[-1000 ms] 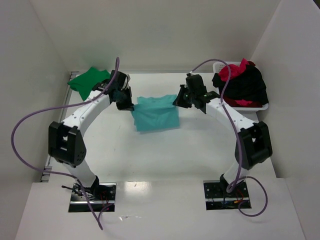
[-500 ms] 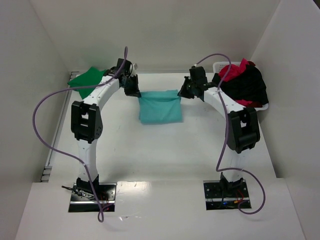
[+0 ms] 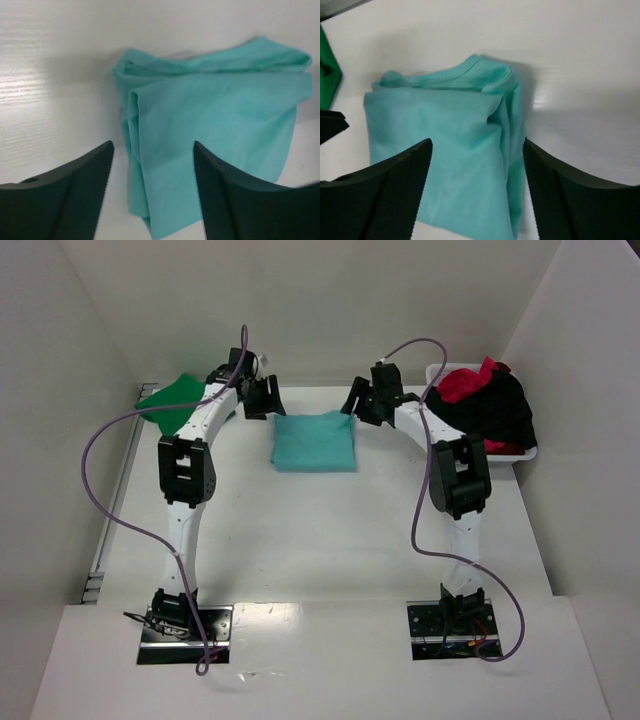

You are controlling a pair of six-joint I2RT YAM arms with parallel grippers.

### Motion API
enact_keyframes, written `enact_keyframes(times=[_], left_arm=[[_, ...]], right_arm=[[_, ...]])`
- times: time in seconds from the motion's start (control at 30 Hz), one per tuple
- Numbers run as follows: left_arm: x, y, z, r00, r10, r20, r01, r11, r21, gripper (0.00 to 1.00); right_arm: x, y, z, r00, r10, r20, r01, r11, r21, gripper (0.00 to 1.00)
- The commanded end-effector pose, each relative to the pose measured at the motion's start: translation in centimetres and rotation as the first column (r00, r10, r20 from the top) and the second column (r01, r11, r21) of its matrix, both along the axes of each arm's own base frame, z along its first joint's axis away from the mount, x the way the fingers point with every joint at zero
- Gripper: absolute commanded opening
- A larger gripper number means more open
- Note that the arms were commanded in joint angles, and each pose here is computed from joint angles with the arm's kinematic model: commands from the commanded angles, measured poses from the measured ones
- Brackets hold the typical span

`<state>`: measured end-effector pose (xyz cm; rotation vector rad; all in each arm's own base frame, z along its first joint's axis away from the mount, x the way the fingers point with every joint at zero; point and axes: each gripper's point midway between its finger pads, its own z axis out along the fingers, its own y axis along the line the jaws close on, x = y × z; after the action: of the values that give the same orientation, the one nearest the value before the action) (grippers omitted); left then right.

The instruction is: Fold and stack the t-shirts

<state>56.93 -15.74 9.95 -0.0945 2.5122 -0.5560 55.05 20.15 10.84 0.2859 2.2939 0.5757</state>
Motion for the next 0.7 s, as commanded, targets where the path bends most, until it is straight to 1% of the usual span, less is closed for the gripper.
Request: enact_keyframes(times=[0.0, 0.03, 0.07, 0.1, 0.2, 0.23, 0.3, 0.33, 0.4, 0.43, 0.47, 0.5, 0.53, 0.6, 0.67], left_arm=[[1.7, 0.1, 1.0, 0.999, 0.002, 0.049, -0.002, 1.0, 0.003, 0.78], [1.9, 0.4, 1.5, 0.998, 0.012, 0.059, -0.013, 1.0, 0.013, 0.86], [2.2, 0.6, 1.9, 0.997, 0.023, 0.073, -0.025, 0.999, 0.025, 0.9], [2.2, 0.9, 2.4, 0.996, 0.03, 0.082, -0.033, 0.999, 0.035, 0.93], [1.6, 1.7, 2.9, 0.996, 0.035, 0.078, -0.039, 0.998, 0.049, 0.95], [1.2, 1.8, 2.9, 0.997, 0.029, 0.074, -0.033, 0.998, 0.055, 0.95], [0.1, 1.9, 3.4, 0.998, 0.027, 0.06, -0.03, 0.998, 0.055, 0.95], [-1.1, 1.9, 2.1, 1.0, 0.018, 0.013, -0.019, 0.998, 0.052, 0.95], [-2.3, 1.9, 2.9, 0.999, 0.01, 0.033, -0.012, 0.999, 0.042, 0.95], [-3.4, 1.9, 1.8, 1.0, -0.001, 0.004, 0.001, 0.999, 0.043, 0.95], [-5.3, 2.1, -0.3, 0.999, -0.003, -0.051, 0.005, 0.999, 0.049, 0.95], [-5.9, 2.0, 0.1, 0.999, -0.007, -0.04, 0.009, 0.999, 0.036, 0.95], [-6.9, 1.8, -0.6, 0.998, -0.008, -0.063, 0.009, 1.0, 0.025, 0.95], [-8.9, 1.6, -2.1, 0.994, -0.013, -0.109, 0.015, 1.0, 0.015, 0.94], [-9.9, 1.1, -3.1, 0.992, -0.025, -0.127, 0.028, 0.999, 0.018, 0.93]], right_arm=[[3.8, -0.9, 3.2, 0.991, -0.033, 0.131, 0.034, 0.999, -0.004, 0.83], [4.1, -1.1, 3.4, 0.99, -0.039, 0.135, 0.04, 0.999, -0.005, 0.91], [4.4, -1.6, 3.3, 0.99, -0.052, 0.134, 0.054, 0.999, -0.01, 0.99], [4.3, -1.6, 3.2, 0.99, -0.054, 0.128, 0.056, 0.998, -0.013, 0.99], [4.0, -1.9, 3.2, 0.991, -0.05, 0.121, 0.054, 0.998, -0.031, 0.99], [3.2, -2.0, 2.0, 0.995, -0.045, 0.084, 0.048, 0.998, -0.04, 0.99], [1.7, -1.6, 1.8, 0.998, -0.013, 0.057, 0.014, 1.0, -0.018, 0.99], [0.4, -1.7, 0.3, 1.0, -0.009, 0.014, 0.009, 1.0, -0.015, 0.99], [-1.5, -1.7, 0.2, 1.0, 0.0, 0.0, 0.0, 1.0, 0.009, 0.99], [-3.1, -1.9, -1.7, 0.999, 0.001, -0.048, -0.001, 1.0, 0.012, 0.99], [-3.9, -1.9, -2.2, 0.998, 0.008, -0.061, -0.007, 1.0, 0.018, 0.99], [-4.7, -1.9, -2.9, 0.997, 0.009, -0.079, -0.007, 1.0, 0.021, 0.99], [-6.1, -1.6, -3.9, 0.993, 0.026, -0.111, -0.023, 0.999, 0.022, 0.99], [-7.2, -1.1, -4.6, 0.99, 0.046, -0.132, -0.044, 0.999, 0.022, 0.99], [-8.1, -0.5, -5.3, 0.986, 0.072, -0.15, -0.071, 0.997, 0.015, 0.94]])
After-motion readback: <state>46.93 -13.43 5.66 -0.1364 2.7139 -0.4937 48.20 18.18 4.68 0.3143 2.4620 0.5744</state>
